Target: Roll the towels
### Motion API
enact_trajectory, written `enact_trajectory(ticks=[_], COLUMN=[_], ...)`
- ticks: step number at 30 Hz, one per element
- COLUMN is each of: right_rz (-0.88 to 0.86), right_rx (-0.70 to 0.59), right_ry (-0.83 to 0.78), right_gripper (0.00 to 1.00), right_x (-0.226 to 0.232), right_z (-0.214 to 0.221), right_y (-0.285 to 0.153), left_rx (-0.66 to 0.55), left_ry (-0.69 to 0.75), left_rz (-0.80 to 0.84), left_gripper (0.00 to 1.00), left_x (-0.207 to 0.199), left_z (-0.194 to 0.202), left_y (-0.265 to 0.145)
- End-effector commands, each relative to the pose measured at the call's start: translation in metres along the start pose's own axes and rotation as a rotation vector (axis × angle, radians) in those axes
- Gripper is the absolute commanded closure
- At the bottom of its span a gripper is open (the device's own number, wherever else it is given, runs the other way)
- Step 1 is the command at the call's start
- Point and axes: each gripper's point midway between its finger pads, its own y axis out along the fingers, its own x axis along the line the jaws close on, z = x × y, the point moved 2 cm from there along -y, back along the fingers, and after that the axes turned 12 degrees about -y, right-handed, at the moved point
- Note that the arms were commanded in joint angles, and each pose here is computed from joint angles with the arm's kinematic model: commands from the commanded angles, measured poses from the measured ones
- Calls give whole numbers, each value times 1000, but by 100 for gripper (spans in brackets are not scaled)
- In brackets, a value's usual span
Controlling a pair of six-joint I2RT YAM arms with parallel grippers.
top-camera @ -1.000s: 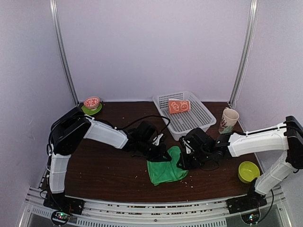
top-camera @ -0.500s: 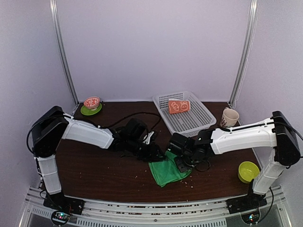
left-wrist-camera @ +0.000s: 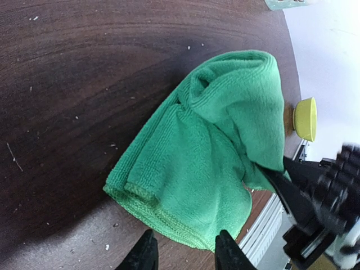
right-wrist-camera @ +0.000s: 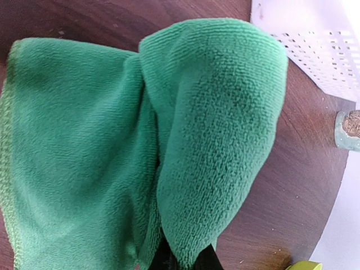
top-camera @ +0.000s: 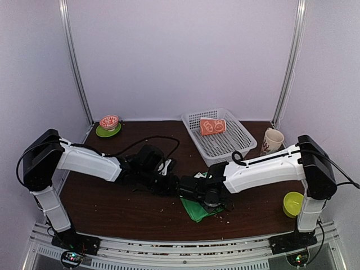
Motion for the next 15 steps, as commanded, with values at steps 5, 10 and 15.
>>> enact_trajectory(ticks=[5,10,15], right_rz=[-84,-121,-182], right_rx=[-68,-134,-189], right_ry=[31,63,76], right_gripper=[80,68,61], right_x=[16,14,18], right_z=[-9,-15,-20], right_y=[-15,-24,-31], left_rx=[-24,-15,-8], left_ry=[32,29,25], left_rz=[55,60,65], left_gripper=[65,65,65], left_x=[-17,-17,-17], left_z=[-13,-13,-13], left_y=[3,7,10])
